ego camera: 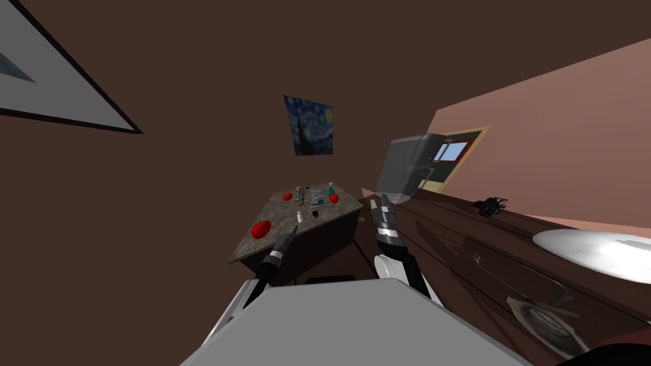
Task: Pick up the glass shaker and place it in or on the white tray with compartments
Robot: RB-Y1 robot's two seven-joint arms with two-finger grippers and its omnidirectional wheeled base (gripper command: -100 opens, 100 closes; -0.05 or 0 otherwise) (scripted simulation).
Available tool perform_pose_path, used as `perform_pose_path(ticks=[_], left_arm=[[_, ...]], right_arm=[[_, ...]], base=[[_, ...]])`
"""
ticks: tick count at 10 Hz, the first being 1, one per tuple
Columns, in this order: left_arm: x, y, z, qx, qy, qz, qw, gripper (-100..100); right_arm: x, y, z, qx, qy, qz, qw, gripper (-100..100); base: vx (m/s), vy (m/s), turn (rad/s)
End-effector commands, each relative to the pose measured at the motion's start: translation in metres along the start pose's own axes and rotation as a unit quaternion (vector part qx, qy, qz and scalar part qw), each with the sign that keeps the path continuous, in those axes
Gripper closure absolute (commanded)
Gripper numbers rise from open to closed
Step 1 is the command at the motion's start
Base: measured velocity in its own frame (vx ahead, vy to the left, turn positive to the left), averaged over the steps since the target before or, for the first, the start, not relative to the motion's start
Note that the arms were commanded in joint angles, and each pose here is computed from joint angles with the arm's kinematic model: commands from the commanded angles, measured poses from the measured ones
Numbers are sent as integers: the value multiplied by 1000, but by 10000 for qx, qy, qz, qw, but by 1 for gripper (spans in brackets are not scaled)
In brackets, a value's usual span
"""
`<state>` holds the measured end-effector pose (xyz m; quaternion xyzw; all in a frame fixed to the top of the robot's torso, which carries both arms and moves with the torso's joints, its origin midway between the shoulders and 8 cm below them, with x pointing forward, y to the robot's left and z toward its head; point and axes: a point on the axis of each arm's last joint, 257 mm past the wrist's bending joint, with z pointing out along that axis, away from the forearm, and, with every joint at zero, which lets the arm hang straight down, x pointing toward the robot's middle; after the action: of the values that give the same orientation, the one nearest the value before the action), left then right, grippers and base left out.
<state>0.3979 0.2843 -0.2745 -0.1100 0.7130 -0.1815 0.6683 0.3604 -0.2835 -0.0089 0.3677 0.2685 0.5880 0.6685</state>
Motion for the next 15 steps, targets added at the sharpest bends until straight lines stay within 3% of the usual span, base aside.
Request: perform_pose_path(ticks=[1, 5, 7, 9, 10, 11, 13, 14, 15], left_arm=[[4, 13, 2, -54, 103, 358, 9993, -100], [8, 42, 10, -175, 281, 1111, 9933, -100], [7, 58, 15, -256, 337, 1478, 9881, -100], [6, 57, 16, -261, 333, 1473, 9882, -100], [6, 57, 16, -265, 334, 1494, 9879, 0], [0, 65, 26, -422, 275, 1485, 9876, -100], [-6, 74, 39, -617, 210, 1462, 9871, -100], [-4, 71, 36, -540, 227, 1471, 9874, -100], [-4, 72, 37, -560, 227, 1471, 9873, 100]], right_arm=[[0, 0, 0, 0, 0, 0, 10000, 0], [0, 0, 0, 0, 0, 0, 10000, 0], [0, 0, 0, 0, 0, 0, 10000, 0], [0, 0, 0, 0, 0, -1, 10000, 0], [0, 0, 0, -1, 1, -1, 10000, 0], [0, 0, 0, -1, 1, -1, 10000, 0], [0, 0, 0, -1, 1, 0, 10000, 0], [0, 0, 0, -1, 2, 0, 10000, 0], [0, 0, 0, 0, 1, -1, 10000, 0]], base=[[98, -123, 47], [110, -110, 49], [114, -100, 57], [100, -68, 24], [11, -8, 0], [-45, 18, -233], [-88, 52, -242], [-43, 30, -51], [-7, 7, 17]])
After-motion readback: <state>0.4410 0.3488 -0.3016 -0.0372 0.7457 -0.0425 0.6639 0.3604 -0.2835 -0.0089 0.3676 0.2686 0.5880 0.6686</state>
